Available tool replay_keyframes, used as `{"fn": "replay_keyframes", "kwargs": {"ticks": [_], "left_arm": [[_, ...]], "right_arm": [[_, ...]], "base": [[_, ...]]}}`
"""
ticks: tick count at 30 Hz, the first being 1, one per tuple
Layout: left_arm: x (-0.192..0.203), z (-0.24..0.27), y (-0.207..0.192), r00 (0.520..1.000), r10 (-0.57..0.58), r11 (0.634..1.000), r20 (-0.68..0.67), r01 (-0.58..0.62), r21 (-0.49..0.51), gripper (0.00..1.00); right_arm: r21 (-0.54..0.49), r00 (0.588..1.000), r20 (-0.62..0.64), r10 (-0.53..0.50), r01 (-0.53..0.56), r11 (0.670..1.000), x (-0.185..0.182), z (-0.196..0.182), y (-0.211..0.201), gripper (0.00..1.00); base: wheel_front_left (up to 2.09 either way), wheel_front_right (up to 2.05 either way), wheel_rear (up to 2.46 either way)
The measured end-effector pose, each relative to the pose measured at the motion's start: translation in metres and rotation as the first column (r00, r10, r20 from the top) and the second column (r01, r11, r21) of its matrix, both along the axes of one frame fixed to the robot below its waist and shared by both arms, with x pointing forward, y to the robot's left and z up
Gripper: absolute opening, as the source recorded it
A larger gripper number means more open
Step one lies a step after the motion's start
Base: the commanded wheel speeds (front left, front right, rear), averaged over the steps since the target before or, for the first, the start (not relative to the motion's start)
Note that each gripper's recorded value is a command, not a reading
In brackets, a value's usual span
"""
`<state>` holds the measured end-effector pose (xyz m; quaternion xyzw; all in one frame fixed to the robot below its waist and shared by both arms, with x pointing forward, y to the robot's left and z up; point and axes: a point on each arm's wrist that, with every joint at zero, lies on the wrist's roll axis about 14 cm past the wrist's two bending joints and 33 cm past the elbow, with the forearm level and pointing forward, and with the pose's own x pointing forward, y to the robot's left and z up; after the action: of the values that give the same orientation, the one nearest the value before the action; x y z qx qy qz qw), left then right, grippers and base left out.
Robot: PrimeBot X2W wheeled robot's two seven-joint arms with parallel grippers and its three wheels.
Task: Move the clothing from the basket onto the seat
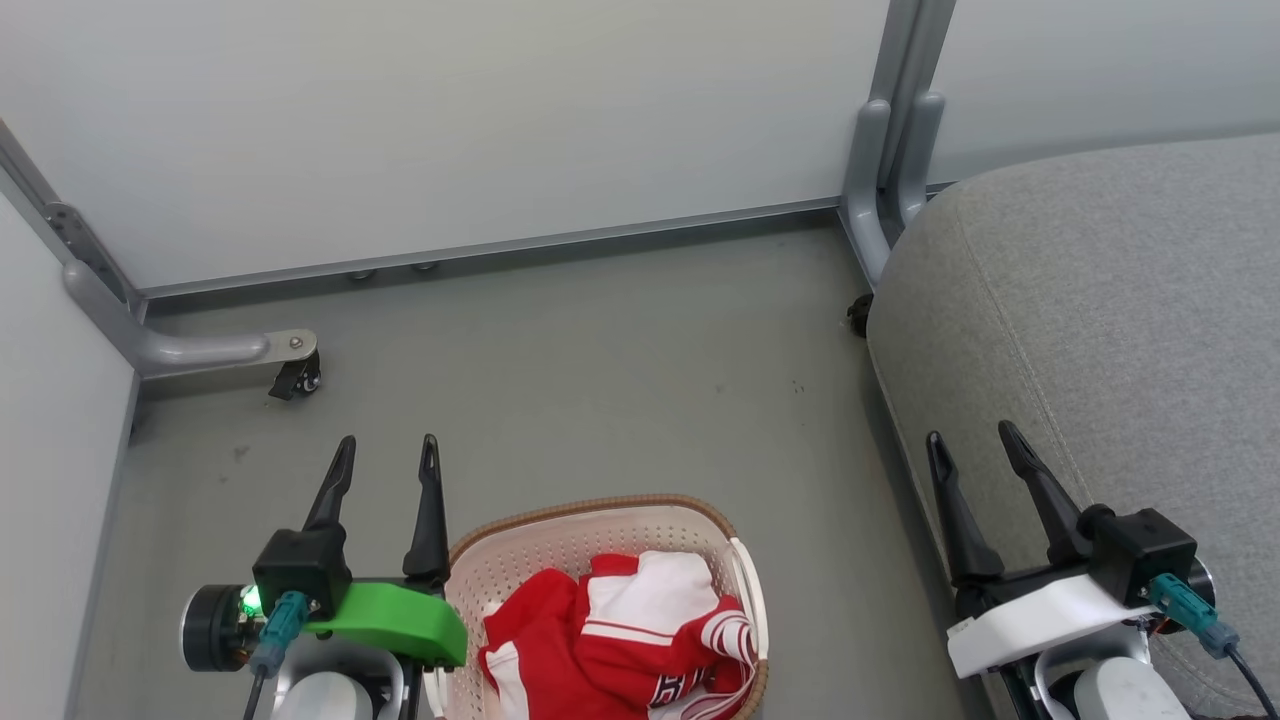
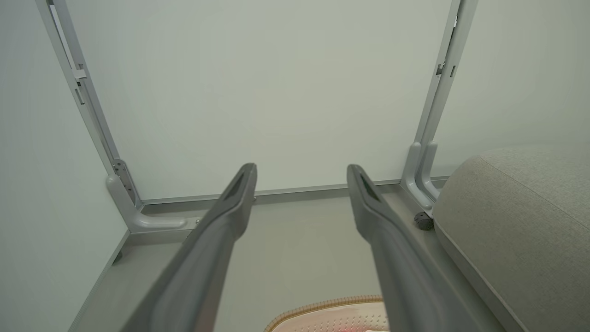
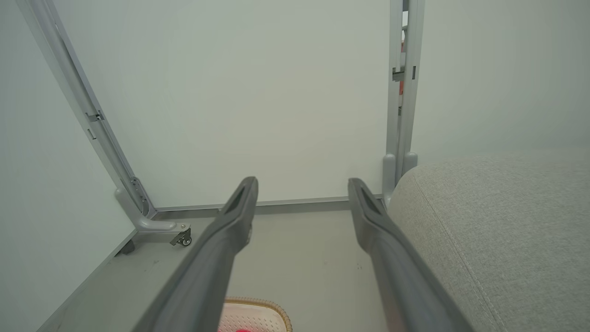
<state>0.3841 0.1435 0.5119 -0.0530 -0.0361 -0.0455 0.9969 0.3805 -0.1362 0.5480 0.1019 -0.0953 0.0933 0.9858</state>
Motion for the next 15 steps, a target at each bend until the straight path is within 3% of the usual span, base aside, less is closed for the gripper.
{"fn": "replay_keyframes", "kwargs": {"ticks": [15], "left_arm": [[0.0009,-0.0064,0.0023,1.000,0.011,1.000,-0.021,-0.010,0.010,1.00]], "right_arm": [[0.001,0.999,-0.032,0.007,-0.007,1.000,0.0011,-0.0101,0.0022,1.00]], "base": [[0.00,0.00,0.00]]}}
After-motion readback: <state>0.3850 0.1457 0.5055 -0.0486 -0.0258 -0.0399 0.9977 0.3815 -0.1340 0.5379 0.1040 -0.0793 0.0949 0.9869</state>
